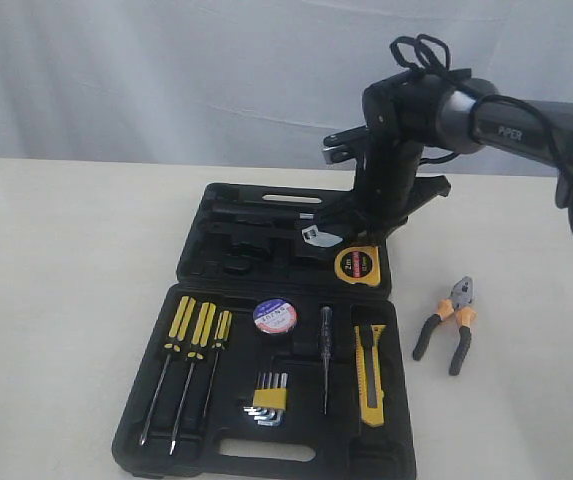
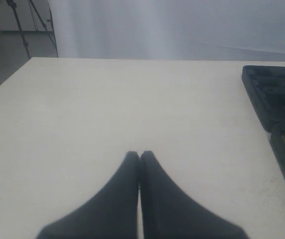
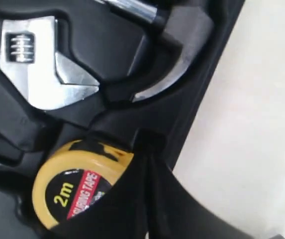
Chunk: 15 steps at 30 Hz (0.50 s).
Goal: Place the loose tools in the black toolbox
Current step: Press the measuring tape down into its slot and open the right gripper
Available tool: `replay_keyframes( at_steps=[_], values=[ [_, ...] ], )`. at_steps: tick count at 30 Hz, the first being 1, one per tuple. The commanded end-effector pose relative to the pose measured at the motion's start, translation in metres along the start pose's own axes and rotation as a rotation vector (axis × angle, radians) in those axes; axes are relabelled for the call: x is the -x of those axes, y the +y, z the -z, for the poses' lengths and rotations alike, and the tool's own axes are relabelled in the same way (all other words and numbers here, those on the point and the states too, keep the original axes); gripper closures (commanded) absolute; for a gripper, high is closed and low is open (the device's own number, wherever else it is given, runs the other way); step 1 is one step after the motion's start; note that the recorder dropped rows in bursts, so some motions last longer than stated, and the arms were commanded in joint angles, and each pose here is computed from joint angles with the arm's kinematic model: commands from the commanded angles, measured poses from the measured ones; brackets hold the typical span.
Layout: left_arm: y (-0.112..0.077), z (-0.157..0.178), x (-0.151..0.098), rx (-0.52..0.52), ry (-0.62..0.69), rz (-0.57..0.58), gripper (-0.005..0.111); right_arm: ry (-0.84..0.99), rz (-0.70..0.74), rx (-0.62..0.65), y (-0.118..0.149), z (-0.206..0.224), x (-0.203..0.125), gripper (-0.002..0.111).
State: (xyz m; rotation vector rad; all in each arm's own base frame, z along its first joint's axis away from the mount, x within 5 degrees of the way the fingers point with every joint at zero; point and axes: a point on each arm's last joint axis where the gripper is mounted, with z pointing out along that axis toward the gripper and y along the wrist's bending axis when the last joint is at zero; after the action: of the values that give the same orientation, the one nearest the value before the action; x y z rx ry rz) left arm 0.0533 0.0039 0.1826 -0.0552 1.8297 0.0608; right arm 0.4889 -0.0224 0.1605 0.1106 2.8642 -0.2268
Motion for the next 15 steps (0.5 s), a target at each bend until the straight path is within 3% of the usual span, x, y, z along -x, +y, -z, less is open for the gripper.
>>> replay_keyframes(
  at_steps=[1,6,15],
  values=[
    [0.000,0.000,0.000,-0.005,-0.004,0.005,0.107,0.025,0.007,0.088,0.009,-0.020,-0.003,0.109],
    [0.000,0.000,0.000,-0.005,-0.004,0.005,0.107,0.062,0.013,0.092,0.012,-0.036,-0.008,0.109],
    [0.000,0.000,0.000,-0.005,-0.004,0.005,0.107,0.033,0.018,0.075,0.003,0.005,-0.003,0.109]
  ],
)
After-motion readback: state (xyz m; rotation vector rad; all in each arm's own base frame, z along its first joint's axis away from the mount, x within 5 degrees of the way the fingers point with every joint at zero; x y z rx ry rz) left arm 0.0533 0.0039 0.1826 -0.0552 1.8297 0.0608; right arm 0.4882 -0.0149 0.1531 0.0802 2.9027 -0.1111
